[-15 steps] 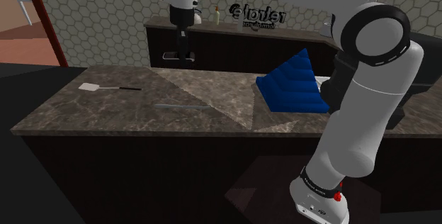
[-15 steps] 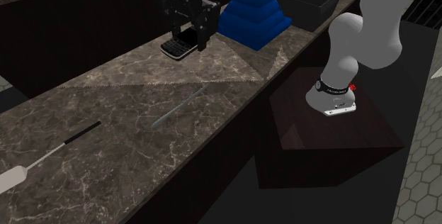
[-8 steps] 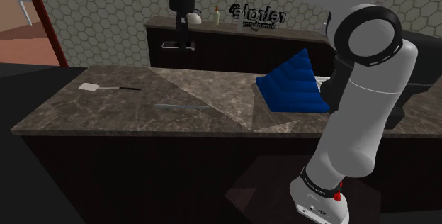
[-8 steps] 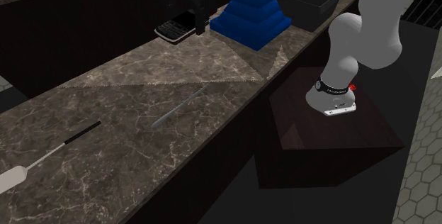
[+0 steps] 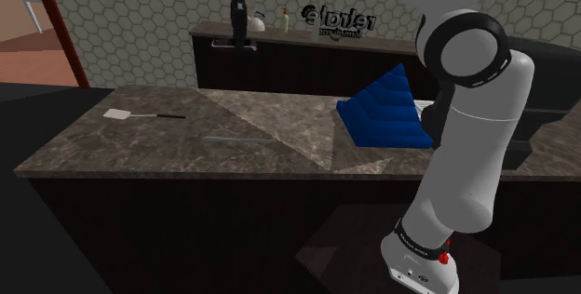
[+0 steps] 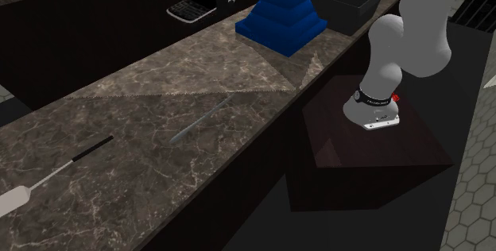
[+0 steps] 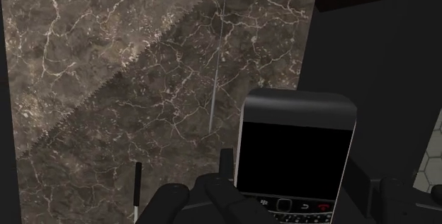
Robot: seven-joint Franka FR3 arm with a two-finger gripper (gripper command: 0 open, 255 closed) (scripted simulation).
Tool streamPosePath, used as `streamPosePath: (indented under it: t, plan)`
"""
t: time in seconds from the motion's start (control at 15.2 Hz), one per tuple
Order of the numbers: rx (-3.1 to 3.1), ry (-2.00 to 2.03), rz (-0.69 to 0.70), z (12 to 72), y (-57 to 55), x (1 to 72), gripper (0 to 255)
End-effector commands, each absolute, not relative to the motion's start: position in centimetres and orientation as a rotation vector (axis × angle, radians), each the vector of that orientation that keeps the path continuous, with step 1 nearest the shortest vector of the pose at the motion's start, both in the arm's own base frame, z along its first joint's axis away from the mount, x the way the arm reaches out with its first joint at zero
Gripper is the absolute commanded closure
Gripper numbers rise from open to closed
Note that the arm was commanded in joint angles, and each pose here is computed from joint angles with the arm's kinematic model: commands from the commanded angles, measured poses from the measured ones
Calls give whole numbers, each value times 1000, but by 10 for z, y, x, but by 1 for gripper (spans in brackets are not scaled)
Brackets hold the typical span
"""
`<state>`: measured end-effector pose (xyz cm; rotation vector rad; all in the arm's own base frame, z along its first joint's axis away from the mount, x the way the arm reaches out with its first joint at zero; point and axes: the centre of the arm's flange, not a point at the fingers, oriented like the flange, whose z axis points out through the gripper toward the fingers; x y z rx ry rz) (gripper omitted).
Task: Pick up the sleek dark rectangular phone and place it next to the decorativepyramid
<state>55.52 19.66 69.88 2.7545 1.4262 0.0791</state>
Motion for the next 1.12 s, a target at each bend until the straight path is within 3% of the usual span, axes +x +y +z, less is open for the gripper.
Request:
streamPosePath:
  t: [0.0, 1.06]
  plan:
    - [2755, 1426, 78, 702, 187, 546, 255]
    - [2755, 1426, 78, 702, 35, 400, 255]
